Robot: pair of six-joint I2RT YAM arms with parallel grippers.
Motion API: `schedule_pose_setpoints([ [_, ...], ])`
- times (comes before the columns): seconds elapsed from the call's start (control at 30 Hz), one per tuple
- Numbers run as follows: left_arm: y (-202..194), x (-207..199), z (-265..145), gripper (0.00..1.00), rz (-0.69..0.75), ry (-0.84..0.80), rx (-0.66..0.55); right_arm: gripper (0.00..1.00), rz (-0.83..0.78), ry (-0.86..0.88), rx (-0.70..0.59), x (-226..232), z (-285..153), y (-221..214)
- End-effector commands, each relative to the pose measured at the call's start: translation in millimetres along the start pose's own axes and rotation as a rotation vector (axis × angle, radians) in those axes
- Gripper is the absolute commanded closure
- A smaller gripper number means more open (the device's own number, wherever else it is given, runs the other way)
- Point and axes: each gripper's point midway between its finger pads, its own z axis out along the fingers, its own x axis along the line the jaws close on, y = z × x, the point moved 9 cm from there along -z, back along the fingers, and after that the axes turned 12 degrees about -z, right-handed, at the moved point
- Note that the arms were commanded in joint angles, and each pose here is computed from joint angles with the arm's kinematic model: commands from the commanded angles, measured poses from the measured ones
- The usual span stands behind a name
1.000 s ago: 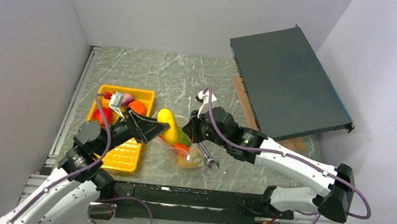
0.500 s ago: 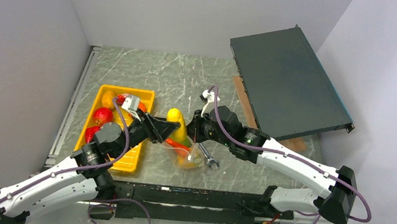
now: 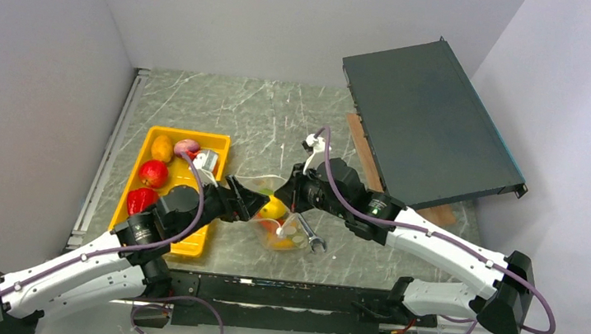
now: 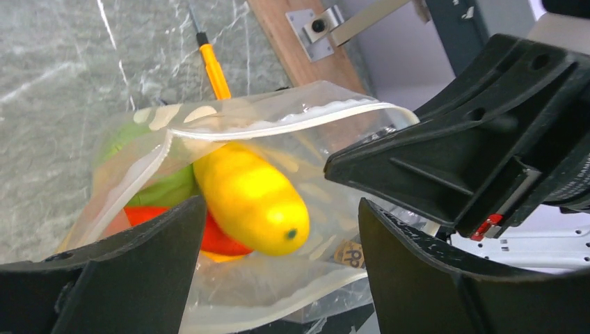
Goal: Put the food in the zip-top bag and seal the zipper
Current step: Place the fake vegetable in the zipper food storage bag, then pick up the fake vegetable from the bin.
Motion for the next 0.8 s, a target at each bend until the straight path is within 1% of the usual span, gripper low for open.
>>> schedule_pose_setpoints([
  [0.0, 4.1, -15.4, -6.4, 0.13, -0.031, -0.004, 0.043, 1.0, 0.018, 0.032, -0.084, 3.2, -7.1, 14.4],
  [0.17, 12.5, -26.2, -12.6, 0.1, 0.015, 0.04, 0.068, 1.0, 0.014, 0.03, -0.087, 2.6, -8.8, 15.0],
  [0.27, 23.7, -33.6, -21.8, 0.08, 0.053, 0.093, 0.056, 1.0, 0.012, 0.029, -0.085, 1.6, -9.0, 14.3],
  [0.47, 47.7, -29.7, -49.1, 0.0, 0.15, 0.285, -0.015, 1.0, 0.006, 0.022, -0.078, 0.0, -9.3, 12.6],
  [0.67, 77.8, -16.2, -76.4, 0.0, 0.291, 0.491, -0.104, 1.0, 0.004, 0.024, -0.071, -0.2, -8.7, 11.6],
  [0.77, 91.4, -3.2, -76.0, 0.0, 0.34, 0.592, -0.093, 1.0, 0.003, 0.028, -0.062, 0.0, -7.0, 10.8],
])
